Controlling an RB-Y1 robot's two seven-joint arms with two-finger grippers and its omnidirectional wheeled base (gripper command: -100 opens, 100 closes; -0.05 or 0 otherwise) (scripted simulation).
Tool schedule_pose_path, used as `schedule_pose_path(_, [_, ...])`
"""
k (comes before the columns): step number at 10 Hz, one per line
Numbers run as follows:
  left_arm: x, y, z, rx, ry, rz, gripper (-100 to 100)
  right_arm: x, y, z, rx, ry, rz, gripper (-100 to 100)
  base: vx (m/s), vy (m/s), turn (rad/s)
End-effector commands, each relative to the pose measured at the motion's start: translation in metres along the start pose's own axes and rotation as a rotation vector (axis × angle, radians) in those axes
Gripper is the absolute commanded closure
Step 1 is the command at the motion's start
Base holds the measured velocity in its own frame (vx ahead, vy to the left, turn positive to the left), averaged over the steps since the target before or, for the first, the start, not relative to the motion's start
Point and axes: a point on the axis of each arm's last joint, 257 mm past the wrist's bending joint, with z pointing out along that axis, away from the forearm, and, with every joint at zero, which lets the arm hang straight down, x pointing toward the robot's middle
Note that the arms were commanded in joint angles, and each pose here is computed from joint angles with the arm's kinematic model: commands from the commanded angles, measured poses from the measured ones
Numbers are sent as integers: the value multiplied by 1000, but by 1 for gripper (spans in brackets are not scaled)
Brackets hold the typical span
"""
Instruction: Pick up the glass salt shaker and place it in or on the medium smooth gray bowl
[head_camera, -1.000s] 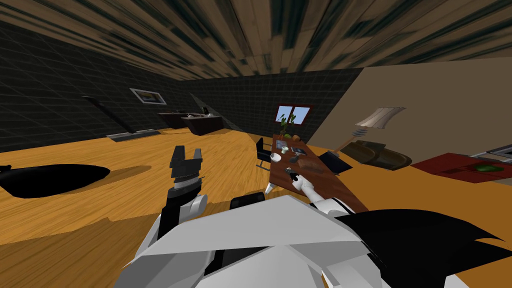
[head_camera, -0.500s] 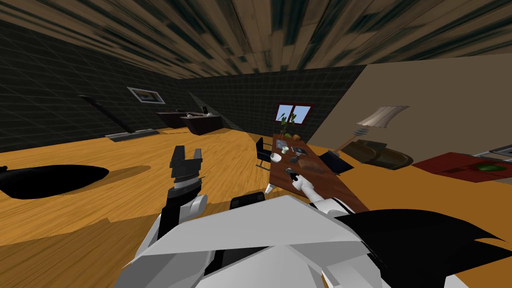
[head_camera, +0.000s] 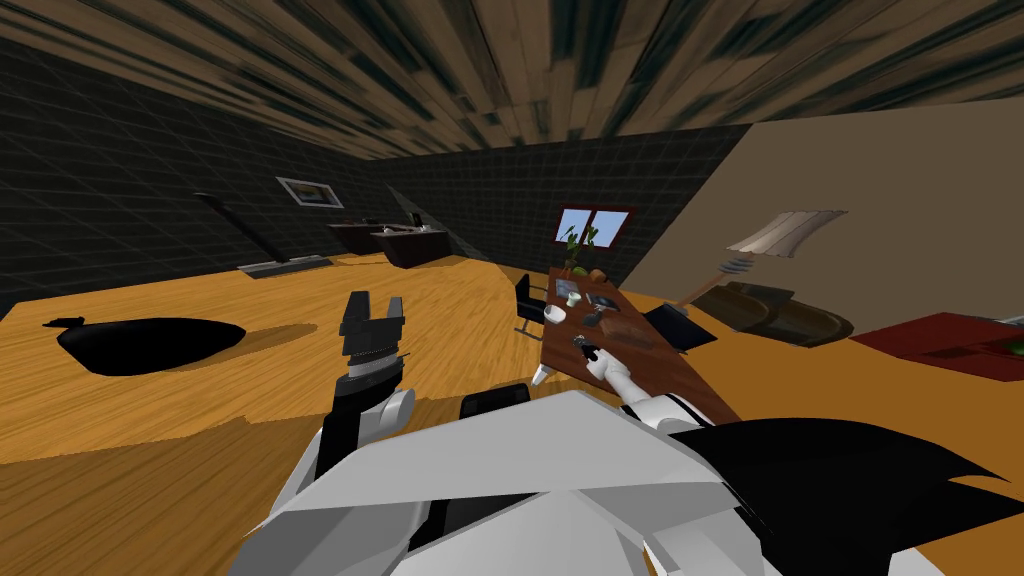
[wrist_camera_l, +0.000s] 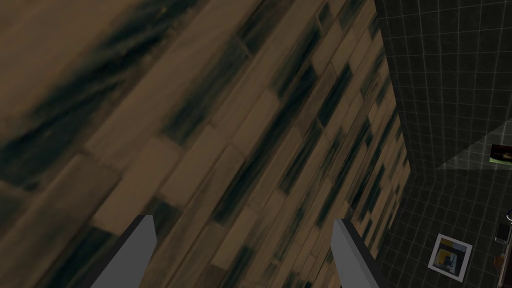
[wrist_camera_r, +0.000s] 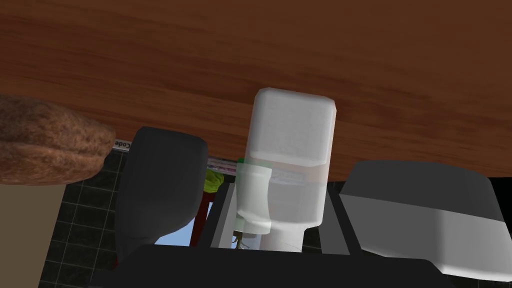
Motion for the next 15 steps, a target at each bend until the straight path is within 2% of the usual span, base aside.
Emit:
schedule_pose_path(1, [0,0,0,0,0,0,0,0,0,0,0,0,0,0,-8,6,-4])
schedule_pose_path(2, [0,0,0,0,0,0,0,1,-4,-3,4,-5,-24,100,-81,91,-172])
schedule_pose_path(7, [0,0,0,0,0,0,0,-5,-5,-9,-8,-37,-85,100,-99,127,-189])
schedule_pose_path(15, [0,0,0,0,0,0,0,-28,21,-17,-74,-152,-181,100,14,67,-141])
